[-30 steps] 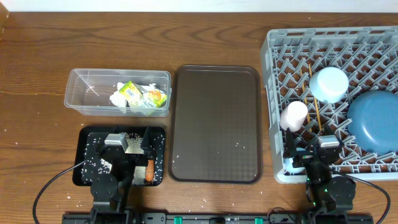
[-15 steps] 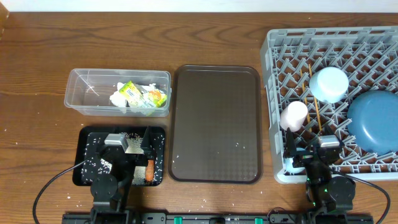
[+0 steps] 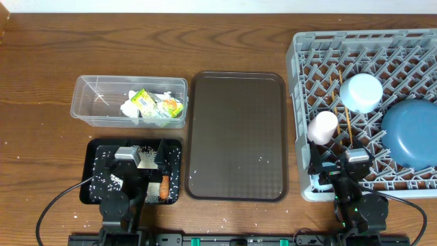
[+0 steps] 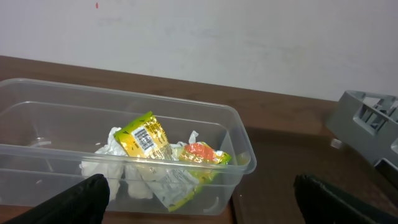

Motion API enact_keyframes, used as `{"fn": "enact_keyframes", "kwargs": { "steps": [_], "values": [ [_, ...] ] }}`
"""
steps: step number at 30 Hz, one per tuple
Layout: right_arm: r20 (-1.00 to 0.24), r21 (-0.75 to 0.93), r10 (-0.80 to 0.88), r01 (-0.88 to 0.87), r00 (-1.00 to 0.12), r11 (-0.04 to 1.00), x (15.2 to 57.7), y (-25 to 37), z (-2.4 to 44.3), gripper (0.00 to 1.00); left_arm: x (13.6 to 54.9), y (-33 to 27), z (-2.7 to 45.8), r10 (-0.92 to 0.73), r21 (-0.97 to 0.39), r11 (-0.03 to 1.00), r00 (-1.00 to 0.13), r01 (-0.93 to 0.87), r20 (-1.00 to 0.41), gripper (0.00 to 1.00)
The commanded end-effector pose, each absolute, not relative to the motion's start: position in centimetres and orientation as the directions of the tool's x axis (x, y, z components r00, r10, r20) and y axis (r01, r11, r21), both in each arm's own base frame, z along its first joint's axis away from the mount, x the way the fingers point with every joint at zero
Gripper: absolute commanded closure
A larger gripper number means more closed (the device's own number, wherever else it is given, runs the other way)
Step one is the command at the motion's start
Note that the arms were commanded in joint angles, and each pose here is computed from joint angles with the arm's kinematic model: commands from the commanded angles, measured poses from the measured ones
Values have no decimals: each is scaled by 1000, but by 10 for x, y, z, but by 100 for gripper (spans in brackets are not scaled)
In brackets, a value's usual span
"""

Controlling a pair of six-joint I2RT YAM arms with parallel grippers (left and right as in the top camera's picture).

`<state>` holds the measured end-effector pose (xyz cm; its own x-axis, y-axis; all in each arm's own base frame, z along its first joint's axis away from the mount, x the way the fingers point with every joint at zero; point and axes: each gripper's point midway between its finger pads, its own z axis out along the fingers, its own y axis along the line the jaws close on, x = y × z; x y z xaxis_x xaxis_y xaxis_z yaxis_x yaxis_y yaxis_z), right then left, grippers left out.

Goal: Sort waste into correct bins and load items into the dishwasher rack

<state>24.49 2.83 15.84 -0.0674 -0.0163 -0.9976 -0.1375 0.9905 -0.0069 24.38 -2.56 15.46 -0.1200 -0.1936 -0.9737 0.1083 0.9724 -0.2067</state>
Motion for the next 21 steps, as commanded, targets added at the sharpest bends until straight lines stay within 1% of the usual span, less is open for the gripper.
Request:
{"fn": "enact_keyframes", "kwargs": {
  "steps": [1,11,21],
  "values": [
    [-998,-19,-27,-116,-65,993,245,23,158,1,243,-28,140,-188,-208,972,-165,112,-968,2],
    [-998,-19,-23,-69,-66,997,246,11,158,1,243,-28,140,-188,-208,972,-166,113,-968,3],
    [-997,-19,-23,-67,-67,998,246,11,158,1,243,-28,140,-189,-209,972,-166,112,-968,3]
  ]
}}
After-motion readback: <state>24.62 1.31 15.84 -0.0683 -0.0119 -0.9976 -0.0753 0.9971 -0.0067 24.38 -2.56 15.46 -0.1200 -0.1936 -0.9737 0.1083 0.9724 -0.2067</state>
